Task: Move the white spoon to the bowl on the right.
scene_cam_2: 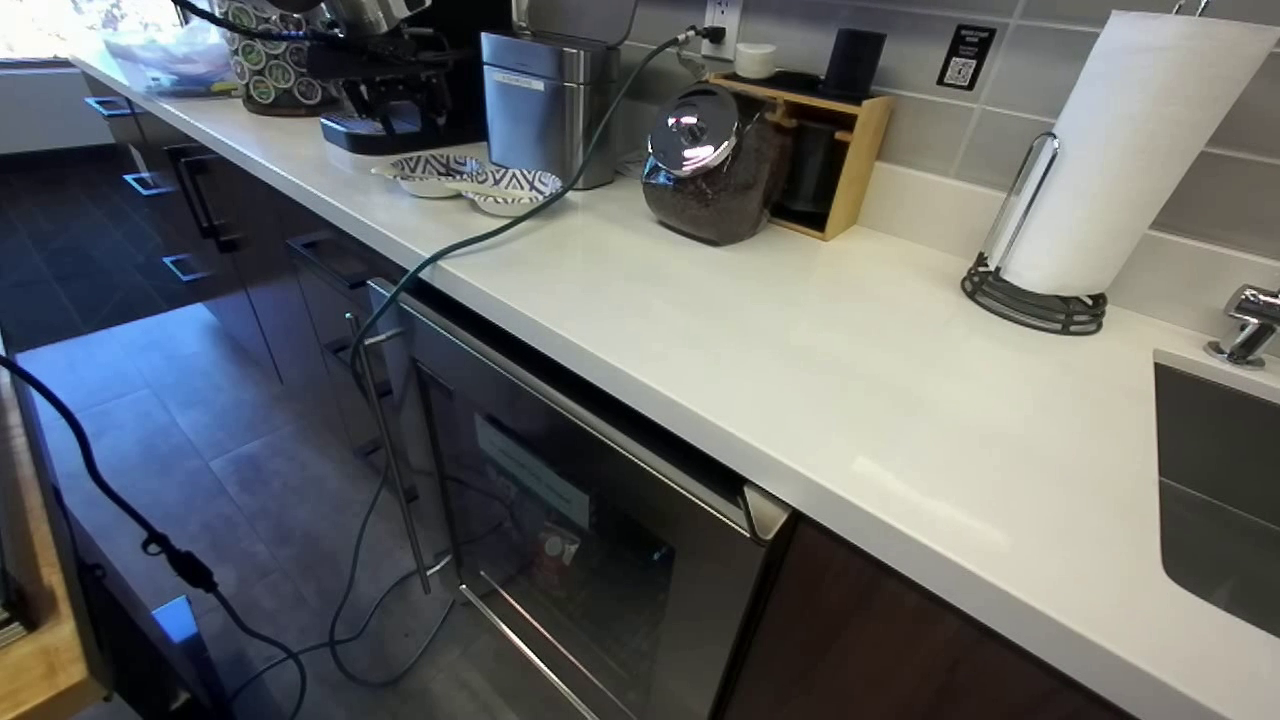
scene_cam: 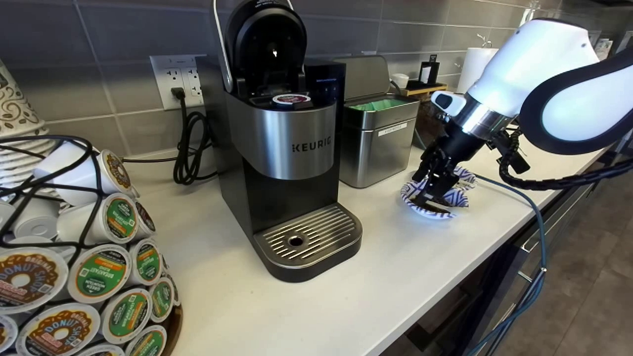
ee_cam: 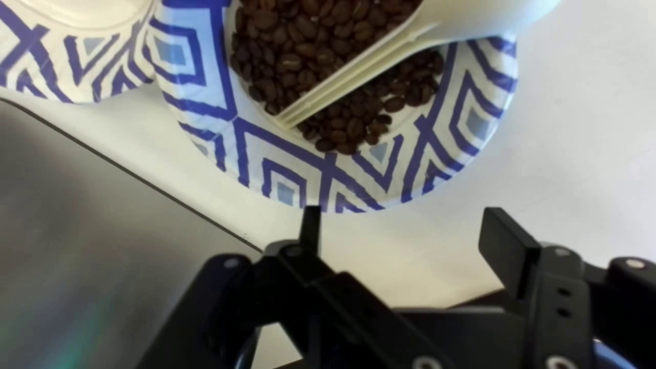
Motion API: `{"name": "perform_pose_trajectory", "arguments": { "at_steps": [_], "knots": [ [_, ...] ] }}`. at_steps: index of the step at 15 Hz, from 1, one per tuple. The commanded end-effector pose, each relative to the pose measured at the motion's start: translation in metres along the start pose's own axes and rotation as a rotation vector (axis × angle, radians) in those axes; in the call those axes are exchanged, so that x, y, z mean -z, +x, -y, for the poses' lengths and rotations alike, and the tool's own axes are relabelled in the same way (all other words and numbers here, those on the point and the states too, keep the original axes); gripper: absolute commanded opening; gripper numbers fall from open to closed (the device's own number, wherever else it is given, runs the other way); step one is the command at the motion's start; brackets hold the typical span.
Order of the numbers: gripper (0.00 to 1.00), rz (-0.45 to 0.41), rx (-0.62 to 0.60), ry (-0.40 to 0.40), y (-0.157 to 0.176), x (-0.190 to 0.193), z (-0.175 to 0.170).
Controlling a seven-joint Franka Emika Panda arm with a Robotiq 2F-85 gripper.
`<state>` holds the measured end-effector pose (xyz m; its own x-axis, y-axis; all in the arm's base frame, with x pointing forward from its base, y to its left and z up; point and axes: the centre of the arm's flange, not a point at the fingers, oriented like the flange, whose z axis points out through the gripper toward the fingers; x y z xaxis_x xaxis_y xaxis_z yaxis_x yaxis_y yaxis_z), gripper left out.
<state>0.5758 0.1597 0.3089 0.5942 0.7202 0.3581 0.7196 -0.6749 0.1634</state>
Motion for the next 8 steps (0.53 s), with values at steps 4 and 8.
{"name": "perform_pose_trajectory", "arguments": {
  "at_steps": [4, 8],
  "knots": [
    [0.61, 0.050, -0.232, -0.013, -0.029, -0.010, -0.022],
    [0.55, 0.059, -0.339, -0.019, -0.039, -0.013, -0.026]
  ]
}}
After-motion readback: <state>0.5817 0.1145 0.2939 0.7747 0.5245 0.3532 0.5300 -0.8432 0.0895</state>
